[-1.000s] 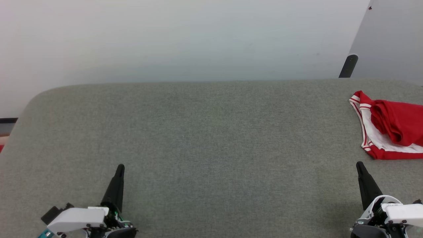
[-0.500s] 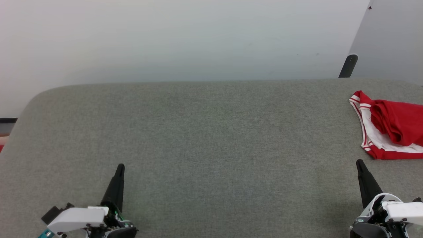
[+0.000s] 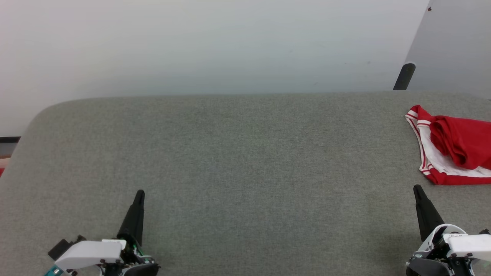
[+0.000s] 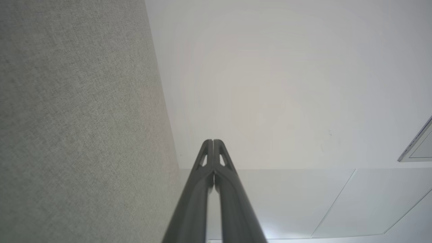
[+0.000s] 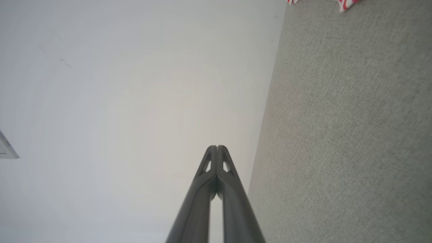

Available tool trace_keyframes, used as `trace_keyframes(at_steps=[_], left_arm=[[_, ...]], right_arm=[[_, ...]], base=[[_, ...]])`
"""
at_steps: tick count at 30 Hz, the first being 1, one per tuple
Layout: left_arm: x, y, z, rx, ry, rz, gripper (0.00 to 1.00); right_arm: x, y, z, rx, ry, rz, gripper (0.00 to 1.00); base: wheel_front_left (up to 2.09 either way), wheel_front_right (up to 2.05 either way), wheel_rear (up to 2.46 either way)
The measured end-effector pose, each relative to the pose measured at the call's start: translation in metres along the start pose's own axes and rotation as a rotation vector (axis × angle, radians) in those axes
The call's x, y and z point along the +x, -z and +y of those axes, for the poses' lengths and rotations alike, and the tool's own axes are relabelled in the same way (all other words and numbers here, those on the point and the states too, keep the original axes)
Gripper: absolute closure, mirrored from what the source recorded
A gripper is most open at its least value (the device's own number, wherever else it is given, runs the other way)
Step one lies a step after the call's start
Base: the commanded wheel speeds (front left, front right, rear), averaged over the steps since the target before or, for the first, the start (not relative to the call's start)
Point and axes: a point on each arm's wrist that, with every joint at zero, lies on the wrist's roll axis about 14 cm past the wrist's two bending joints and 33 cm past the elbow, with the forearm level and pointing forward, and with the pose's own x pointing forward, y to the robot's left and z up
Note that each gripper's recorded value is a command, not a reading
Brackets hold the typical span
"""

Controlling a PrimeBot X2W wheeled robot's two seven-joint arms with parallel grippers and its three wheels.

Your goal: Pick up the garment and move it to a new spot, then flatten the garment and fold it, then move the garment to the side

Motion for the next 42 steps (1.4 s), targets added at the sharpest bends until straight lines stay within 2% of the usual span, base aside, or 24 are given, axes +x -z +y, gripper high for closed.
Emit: trace_keyframes(at_steps=[42], left_arm=[[0.0, 0.0001, -0.0001, 0.0, 0.0, 0.0, 1.0]], right_arm=[[0.0, 0.0, 0.0, 0.0, 0.0, 0.0, 1.0]], base=[[0.0, 0.0, 0.0]])
